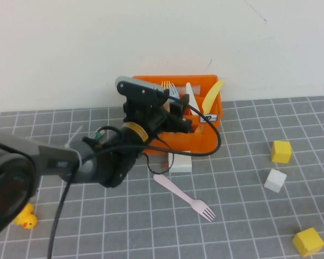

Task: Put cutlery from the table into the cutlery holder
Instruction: Place the fork on the box, then pick up the fork

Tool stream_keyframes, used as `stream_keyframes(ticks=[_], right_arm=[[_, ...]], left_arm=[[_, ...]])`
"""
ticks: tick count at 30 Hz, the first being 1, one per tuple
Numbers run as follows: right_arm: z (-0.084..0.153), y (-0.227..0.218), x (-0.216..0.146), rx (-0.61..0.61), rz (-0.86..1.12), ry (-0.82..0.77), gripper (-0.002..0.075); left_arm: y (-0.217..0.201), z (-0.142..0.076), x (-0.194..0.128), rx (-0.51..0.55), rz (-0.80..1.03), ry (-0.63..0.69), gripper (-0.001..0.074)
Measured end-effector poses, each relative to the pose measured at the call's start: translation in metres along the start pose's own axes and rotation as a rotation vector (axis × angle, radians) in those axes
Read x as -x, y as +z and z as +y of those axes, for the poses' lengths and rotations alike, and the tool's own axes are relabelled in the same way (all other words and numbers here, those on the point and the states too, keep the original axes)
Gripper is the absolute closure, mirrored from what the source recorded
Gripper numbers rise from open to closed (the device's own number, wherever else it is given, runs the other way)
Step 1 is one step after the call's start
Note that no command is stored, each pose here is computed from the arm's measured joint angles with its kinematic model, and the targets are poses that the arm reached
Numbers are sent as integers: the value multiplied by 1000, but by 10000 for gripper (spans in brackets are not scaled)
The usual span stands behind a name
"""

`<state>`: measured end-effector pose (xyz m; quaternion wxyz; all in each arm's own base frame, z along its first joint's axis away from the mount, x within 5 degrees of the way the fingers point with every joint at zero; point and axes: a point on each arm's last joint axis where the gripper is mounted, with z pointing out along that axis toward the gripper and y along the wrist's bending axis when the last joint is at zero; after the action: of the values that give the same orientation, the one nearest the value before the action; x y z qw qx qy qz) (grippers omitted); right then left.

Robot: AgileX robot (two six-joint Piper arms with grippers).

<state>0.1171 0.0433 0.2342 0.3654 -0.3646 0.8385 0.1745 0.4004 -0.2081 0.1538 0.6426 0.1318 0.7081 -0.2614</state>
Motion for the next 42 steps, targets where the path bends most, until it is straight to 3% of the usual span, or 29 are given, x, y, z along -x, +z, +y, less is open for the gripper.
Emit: stream_keyframes(ticks=[5,7,10,18,22,29,34,42], right_arm=[[0,0,0,0,0,0,727],[0,0,0,-4,-1,-12,727],[0,0,1,-1,-16,-26,727],[2,0,3,19,-37,-41,727],[4,0,6,46,-63,-22,727],[2,-13,28,46,-120,-70,727],[3,-30,54,70,-165,-103,727],[10,-65,100,67,-265,-128,727]], left_arm=[[-8,-10,36,-47,13,133,503],[-15,-16,60,-58,26,206,608],[-32,-25,99,-45,47,275,696],[-108,-35,186,144,229,316,730],[-155,-37,210,245,355,282,733],[-226,-39,202,307,462,230,734],[-274,-39,179,338,547,203,734],[-330,-40,136,321,530,165,734]])
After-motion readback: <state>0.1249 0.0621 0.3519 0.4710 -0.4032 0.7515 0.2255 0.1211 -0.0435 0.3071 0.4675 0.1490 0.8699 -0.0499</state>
